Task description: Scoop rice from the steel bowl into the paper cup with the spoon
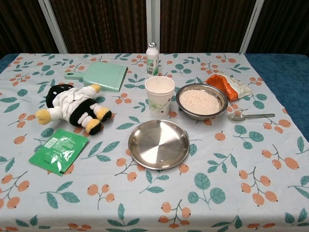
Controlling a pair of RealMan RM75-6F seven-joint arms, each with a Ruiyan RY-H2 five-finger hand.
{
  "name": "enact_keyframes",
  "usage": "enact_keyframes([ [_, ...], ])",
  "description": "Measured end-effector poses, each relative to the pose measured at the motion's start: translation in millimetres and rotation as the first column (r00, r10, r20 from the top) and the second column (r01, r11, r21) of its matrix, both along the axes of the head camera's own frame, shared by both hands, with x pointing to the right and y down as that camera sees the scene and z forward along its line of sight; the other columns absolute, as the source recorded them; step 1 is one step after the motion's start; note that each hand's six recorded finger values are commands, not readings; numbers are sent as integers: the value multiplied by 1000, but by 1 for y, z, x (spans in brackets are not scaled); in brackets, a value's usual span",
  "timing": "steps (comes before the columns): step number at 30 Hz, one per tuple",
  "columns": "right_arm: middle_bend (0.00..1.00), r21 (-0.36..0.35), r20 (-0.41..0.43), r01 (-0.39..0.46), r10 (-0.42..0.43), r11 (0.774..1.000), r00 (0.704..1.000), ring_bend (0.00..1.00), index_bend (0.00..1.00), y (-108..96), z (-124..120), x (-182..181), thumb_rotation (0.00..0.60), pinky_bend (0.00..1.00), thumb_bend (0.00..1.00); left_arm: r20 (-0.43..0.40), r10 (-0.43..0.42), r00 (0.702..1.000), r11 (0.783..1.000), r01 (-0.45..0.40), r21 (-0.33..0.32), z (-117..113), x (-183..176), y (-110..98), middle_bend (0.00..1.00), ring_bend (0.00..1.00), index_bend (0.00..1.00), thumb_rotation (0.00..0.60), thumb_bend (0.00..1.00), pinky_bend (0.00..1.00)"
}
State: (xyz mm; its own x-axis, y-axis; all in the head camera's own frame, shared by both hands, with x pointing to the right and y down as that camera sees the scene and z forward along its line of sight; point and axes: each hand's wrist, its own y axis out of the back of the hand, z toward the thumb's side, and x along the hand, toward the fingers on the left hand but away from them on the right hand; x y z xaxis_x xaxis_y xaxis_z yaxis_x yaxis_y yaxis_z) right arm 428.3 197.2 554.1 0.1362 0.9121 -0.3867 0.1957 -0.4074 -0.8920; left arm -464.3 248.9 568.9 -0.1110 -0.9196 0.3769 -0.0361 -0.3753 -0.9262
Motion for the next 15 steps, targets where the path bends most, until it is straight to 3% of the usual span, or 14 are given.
enact_keyframes([
  [8,312,-98,-38,83,-88,992,995,46,276,-30,33,-24,600,53,214,0,-15,1000,1000,15,-15,3,-2,3,122,60,163,600,70,43],
  [15,346,-216,-91,162,-185,963,978,63,373,-58,95,-55,600,54,214,0,-19,1000,999,19,-37,8,-2,5,122,60,163,600,70,43],
])
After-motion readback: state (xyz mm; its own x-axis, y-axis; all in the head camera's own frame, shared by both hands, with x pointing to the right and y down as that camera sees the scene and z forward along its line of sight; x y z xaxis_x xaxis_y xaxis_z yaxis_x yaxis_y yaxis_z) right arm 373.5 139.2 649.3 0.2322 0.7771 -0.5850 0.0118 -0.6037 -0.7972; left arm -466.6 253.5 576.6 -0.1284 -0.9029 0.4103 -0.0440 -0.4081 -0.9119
